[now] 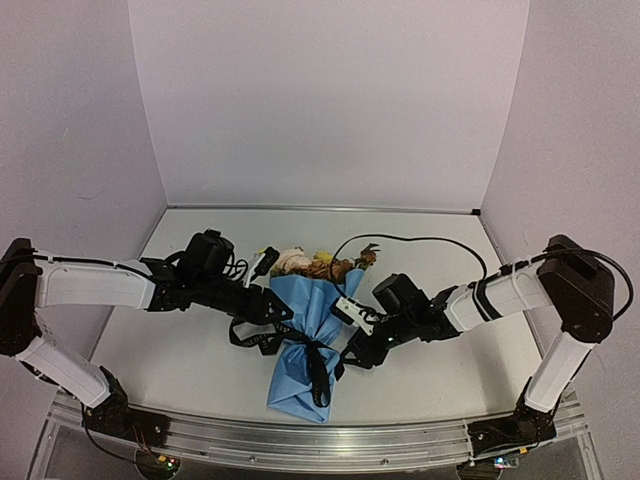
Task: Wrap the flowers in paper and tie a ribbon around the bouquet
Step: Tie the half-tied ribbon around the folded bouquet.
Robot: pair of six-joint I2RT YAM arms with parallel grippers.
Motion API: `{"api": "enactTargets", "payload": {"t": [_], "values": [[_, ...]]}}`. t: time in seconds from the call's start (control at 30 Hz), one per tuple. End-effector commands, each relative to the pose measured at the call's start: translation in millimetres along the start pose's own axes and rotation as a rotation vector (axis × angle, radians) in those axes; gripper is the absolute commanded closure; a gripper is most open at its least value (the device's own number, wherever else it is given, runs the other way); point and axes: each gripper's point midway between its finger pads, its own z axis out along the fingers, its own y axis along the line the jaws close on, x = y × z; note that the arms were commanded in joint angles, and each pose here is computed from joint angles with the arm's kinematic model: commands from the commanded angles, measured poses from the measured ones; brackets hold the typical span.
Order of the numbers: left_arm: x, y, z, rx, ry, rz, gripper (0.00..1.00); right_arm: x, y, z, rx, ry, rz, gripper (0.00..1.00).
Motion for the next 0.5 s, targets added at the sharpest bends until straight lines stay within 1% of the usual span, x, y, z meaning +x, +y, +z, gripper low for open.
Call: {"api": "enactTargets", "payload": {"t": [0.0, 0.23, 0.47], "values": [[-9.7, -0.6, 2.0, 0.014, -0.035, 0.009, 0.53, -19.6, 17.0, -3.5, -0.036, -0.053, -0.050, 0.46], [-5.8, 2.4, 9.7, 0.028, -0.016, -0.003, 0.54, -22.3, 16.6, 11.9, -0.022, -0.042, -0.077, 0.47], [-5.0, 3.7, 12.8, 0.033, -0.013, -0.009, 0.54, -23.6, 12.6, 23.4, 0.009, -0.043, -0.076, 0.50]]}}
